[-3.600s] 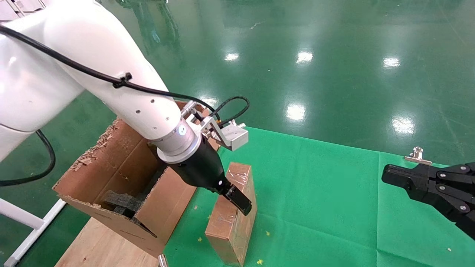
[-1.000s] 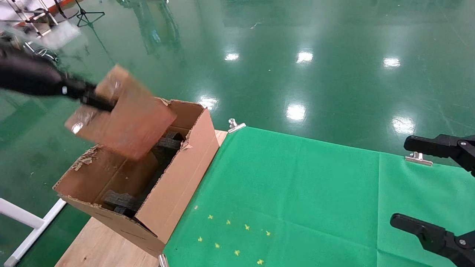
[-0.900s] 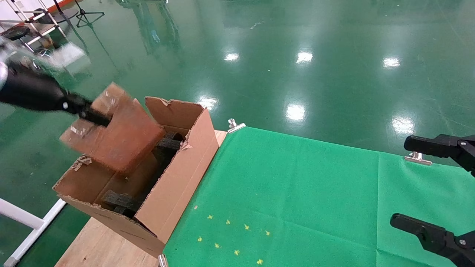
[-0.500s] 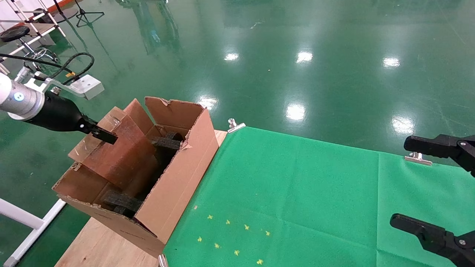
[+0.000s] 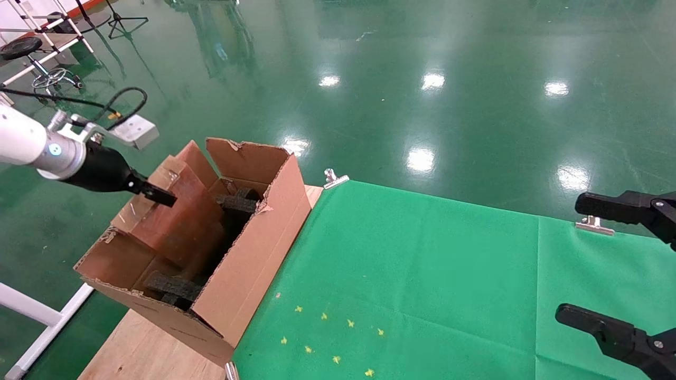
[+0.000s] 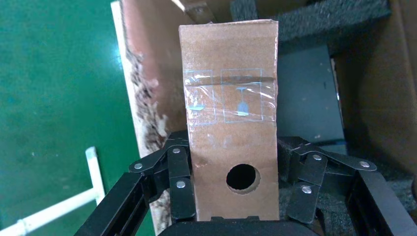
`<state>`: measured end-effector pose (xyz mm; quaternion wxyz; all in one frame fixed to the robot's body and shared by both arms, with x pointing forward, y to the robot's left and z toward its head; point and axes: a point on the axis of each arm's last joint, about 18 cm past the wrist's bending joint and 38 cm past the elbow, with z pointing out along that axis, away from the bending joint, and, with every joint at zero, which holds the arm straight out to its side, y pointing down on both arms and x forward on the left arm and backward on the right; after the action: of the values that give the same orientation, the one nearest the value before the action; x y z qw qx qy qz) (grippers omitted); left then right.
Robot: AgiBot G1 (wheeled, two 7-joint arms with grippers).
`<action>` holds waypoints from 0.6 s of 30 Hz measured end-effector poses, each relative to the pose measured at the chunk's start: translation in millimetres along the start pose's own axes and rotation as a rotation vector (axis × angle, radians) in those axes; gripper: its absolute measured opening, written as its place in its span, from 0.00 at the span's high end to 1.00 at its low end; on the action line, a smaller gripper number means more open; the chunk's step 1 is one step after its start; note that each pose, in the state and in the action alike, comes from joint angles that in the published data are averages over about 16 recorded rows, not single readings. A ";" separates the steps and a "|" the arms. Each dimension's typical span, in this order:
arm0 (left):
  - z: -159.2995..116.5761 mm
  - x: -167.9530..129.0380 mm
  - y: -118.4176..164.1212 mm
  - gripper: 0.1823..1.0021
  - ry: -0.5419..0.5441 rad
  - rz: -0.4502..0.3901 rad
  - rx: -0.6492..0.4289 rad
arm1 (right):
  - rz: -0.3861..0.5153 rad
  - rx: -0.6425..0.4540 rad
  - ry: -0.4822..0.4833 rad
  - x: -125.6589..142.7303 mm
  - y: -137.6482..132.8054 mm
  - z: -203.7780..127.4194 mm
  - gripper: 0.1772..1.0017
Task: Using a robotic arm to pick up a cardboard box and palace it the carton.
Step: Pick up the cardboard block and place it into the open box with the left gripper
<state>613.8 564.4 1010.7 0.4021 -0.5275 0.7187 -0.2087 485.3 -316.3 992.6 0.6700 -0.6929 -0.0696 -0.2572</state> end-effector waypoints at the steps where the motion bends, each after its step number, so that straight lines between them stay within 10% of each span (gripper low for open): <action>1: 2.3 0.5 1.6 0.79 0.000 -0.001 -0.004 | 0.000 0.000 0.000 0.0 0.0 0.0 0.00; 18: 36.3 0.8 30.0 0.79 -0.072 -0.042 -0.087 | 0.000 0.000 0.000 0.0 0.0 0.0 0.00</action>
<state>625.0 578.8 967.3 0.3999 -0.5664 0.7011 -0.1667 485.3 -316.3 992.6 0.6700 -0.6929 -0.0696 -0.2572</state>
